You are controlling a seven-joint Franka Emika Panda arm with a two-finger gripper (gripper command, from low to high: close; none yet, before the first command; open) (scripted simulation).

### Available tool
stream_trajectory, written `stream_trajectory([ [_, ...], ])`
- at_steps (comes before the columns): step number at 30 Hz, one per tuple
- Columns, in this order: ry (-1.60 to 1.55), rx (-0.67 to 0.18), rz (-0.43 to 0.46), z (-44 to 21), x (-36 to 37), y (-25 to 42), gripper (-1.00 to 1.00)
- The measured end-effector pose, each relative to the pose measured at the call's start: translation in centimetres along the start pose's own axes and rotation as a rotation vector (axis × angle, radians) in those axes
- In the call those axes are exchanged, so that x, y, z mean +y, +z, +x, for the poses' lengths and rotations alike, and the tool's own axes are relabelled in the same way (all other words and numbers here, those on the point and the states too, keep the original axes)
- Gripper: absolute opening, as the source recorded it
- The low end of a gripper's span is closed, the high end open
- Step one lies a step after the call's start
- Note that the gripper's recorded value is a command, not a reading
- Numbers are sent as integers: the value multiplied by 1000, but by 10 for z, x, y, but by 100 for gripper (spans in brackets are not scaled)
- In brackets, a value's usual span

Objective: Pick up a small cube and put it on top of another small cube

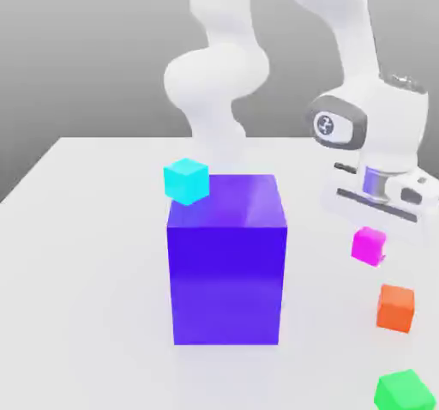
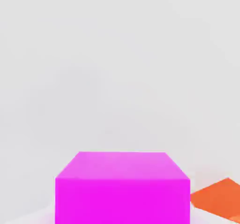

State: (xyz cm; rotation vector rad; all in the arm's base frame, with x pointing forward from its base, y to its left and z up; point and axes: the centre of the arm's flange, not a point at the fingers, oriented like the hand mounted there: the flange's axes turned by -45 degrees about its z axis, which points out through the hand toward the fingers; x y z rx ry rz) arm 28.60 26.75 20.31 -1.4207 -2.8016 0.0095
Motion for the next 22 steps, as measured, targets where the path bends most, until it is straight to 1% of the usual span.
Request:
stream_trajectory([
  [6,302,0,1,-47,71,-15,-100],
  [14,702,4,-1,-134,147,-38,-100],
  [18,746,5,-3,-144,156,9,-100],
  [19,747,5,-3,-145,156,19,100],
  [22,747,5,-2,-145,156,19,100],
])
